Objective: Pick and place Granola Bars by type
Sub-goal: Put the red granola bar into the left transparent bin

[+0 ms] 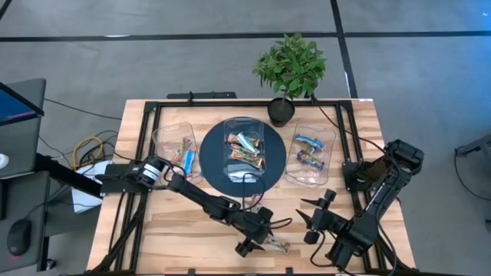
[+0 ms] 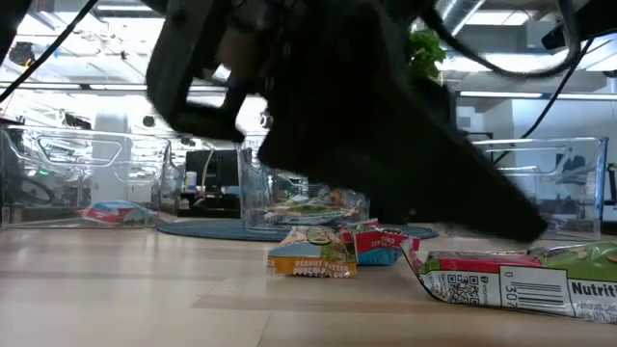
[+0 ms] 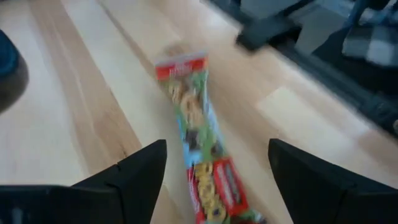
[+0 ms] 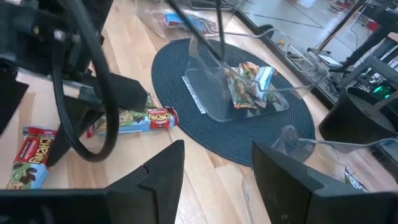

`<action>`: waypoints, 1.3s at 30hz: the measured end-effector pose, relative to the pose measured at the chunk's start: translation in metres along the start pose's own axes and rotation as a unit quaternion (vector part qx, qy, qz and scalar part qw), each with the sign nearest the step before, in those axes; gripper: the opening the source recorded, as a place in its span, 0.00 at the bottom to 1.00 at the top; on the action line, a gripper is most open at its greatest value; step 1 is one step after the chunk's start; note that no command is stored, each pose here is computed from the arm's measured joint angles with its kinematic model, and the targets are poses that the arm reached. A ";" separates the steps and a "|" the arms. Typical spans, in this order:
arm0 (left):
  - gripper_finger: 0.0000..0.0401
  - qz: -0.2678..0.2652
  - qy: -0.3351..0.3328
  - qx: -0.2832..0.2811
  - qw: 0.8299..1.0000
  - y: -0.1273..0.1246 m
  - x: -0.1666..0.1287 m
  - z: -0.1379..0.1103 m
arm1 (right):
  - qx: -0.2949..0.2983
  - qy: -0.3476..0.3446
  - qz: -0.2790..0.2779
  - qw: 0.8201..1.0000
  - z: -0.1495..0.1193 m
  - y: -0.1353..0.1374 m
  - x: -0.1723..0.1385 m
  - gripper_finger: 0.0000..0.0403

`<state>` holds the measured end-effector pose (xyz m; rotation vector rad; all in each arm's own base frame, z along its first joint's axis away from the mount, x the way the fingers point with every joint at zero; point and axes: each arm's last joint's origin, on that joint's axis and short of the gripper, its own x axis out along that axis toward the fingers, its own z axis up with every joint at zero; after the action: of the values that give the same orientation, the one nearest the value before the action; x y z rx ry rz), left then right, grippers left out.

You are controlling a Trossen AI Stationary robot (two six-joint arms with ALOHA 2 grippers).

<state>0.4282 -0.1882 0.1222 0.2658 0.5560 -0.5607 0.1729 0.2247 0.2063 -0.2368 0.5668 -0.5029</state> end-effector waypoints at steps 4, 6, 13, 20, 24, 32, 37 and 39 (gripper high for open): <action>0.69 0.008 0.019 -0.001 1.000 0.000 0.001 -0.004 | 0.001 0.000 0.000 1.000 0.000 0.000 0.000 0.44; 0.69 0.008 0.027 -0.002 1.000 0.000 0.001 -0.005 | 0.001 0.000 0.000 1.000 0.000 0.000 0.000 0.44; 0.62 0.004 0.053 -0.009 0.999 -0.002 0.000 -0.010 | 0.001 0.000 0.000 1.000 0.000 0.000 0.000 0.44; 0.52 0.001 0.073 -0.001 0.997 -0.006 0.000 -0.013 | 0.001 0.000 0.000 1.000 0.000 0.000 0.000 0.43; 0.46 0.003 0.075 0.007 0.997 -0.006 0.000 -0.013 | 0.002 0.000 0.000 1.000 0.000 0.000 0.000 0.42; 0.32 0.005 0.075 0.014 0.997 -0.006 0.000 -0.013 | 0.002 0.000 0.001 1.000 0.000 0.000 0.000 0.42; 0.30 0.024 0.074 0.016 0.997 -0.004 0.000 -0.013 | 0.003 0.000 0.001 1.000 0.000 0.000 0.000 0.42; 0.30 0.025 0.071 0.021 0.997 -0.004 0.000 -0.012 | 0.003 0.000 0.001 1.000 0.000 0.001 0.000 0.42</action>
<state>0.4207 -0.1866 0.1120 0.3598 0.6743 -0.5072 0.1734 0.2251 0.2063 -0.2293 0.5657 -0.5020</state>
